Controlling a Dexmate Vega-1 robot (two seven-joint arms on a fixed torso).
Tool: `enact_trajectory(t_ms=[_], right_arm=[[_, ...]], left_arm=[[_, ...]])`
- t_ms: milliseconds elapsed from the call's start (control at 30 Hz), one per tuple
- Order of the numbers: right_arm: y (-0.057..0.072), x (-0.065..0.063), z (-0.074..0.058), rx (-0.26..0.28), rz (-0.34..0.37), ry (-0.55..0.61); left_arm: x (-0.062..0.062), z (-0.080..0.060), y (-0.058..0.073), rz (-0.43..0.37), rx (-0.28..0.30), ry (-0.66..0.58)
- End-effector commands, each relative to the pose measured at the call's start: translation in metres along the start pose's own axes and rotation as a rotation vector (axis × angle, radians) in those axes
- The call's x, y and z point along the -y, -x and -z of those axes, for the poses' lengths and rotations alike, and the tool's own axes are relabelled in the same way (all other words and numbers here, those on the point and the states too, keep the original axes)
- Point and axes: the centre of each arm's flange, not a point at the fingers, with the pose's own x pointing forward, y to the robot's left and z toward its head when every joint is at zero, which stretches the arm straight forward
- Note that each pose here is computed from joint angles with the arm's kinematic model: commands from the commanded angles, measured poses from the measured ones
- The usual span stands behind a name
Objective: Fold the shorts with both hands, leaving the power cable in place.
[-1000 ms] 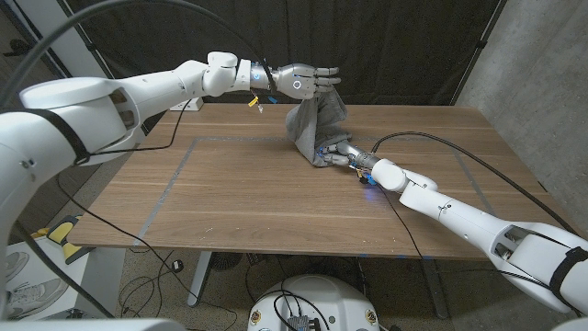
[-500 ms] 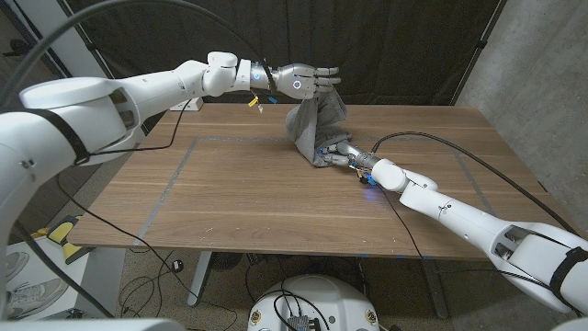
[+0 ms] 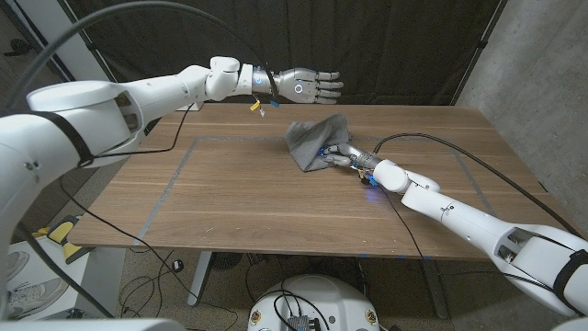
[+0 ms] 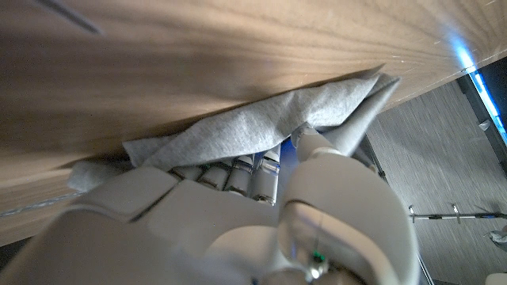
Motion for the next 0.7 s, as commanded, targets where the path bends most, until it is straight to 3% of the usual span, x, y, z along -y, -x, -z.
enact_trajectory(t_ms=[33,367,700], right_arm=[[0.035,-0.033,-0.016,-0.023,-0.081,-0.017],[0.038,-0.024,-0.024,-0.015,-0.064,0.0],[0.054,0.01,-0.044,-0.001,0.015,0.039]], left_arm=[[0.009,-0.022,-0.1,0.078,-0.016,0.049],[-0.004,-0.029,-0.091,-0.013,-0.109,0.065],[-0.017,-0.036,-0.066,-0.077,-0.184,0.072]])
